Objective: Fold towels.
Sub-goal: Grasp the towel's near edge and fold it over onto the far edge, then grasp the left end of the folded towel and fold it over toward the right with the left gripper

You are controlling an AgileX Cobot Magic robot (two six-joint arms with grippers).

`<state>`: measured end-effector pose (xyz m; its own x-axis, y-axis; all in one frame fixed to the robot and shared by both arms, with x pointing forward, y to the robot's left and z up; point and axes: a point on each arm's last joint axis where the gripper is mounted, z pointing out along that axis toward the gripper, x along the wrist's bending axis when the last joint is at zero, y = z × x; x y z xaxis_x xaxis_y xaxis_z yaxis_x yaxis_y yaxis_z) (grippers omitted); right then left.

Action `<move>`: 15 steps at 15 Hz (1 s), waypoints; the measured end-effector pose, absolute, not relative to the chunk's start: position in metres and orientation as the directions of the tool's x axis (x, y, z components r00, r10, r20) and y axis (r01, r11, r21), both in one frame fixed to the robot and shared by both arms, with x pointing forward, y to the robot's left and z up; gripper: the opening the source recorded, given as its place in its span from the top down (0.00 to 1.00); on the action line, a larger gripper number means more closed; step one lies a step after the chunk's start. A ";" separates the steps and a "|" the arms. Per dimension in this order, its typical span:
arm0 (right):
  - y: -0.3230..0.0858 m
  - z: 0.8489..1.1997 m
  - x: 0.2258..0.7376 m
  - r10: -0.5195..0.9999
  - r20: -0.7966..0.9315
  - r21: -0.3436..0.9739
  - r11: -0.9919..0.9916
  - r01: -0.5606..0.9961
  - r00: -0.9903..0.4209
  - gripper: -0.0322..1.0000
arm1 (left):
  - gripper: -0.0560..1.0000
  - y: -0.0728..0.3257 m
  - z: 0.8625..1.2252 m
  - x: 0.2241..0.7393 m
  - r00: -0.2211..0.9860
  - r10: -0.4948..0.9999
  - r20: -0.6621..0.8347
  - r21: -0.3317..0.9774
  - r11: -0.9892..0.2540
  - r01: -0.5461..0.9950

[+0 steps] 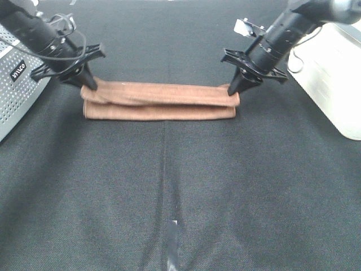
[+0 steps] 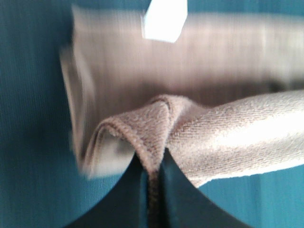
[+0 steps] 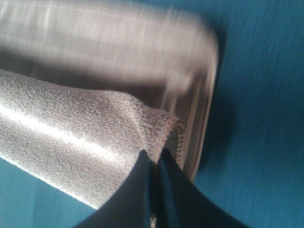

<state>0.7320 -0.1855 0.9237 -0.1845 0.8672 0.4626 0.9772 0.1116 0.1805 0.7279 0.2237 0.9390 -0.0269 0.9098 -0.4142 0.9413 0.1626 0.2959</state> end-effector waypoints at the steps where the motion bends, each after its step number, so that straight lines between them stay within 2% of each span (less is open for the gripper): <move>1: -0.184 0.919 0.741 0.866 0.460 0.195 0.116 0.974 -0.195 0.97 | 0.93 0.224 0.932 0.733 -0.032 0.913 -0.408 0.313 0.173 0.934; 4: -0.184 0.904 0.747 0.867 0.459 0.187 0.118 0.975 -0.193 0.96 | 0.88 0.225 0.916 0.738 -0.048 0.915 -0.401 0.323 0.191 0.927; 5: -0.183 0.903 0.747 0.867 0.460 0.185 0.117 0.976 -0.192 0.90 | 0.83 0.226 0.916 0.740 -0.049 0.915 -0.400 0.337 0.197 0.921; 6: -0.183 0.903 0.747 0.865 0.465 0.183 0.112 0.977 -0.186 0.79 | 0.75 0.226 0.917 0.742 -0.049 0.915 -0.400 0.354 0.203 0.913; 9: -0.183 0.903 0.746 0.861 0.476 0.169 0.111 0.979 -0.179 0.33 | 0.34 0.228 0.918 0.742 -0.050 0.916 -0.399 0.358 0.206 0.911; 10: -0.183 0.903 0.744 0.860 0.478 0.157 0.117 0.981 -0.179 0.26 | 0.22 0.228 0.918 0.742 -0.051 0.916 -0.398 0.355 0.205 0.912; 12: -0.184 0.903 0.742 0.858 0.482 0.136 0.128 0.982 -0.179 0.21 | 0.15 0.230 0.917 0.741 -0.036 0.930 -0.366 0.364 0.179 0.914; 15: -0.184 0.903 0.742 0.858 0.482 0.133 0.130 0.983 -0.178 0.20 | 0.14 0.233 0.914 0.741 -0.019 0.945 -0.325 0.370 0.146 0.917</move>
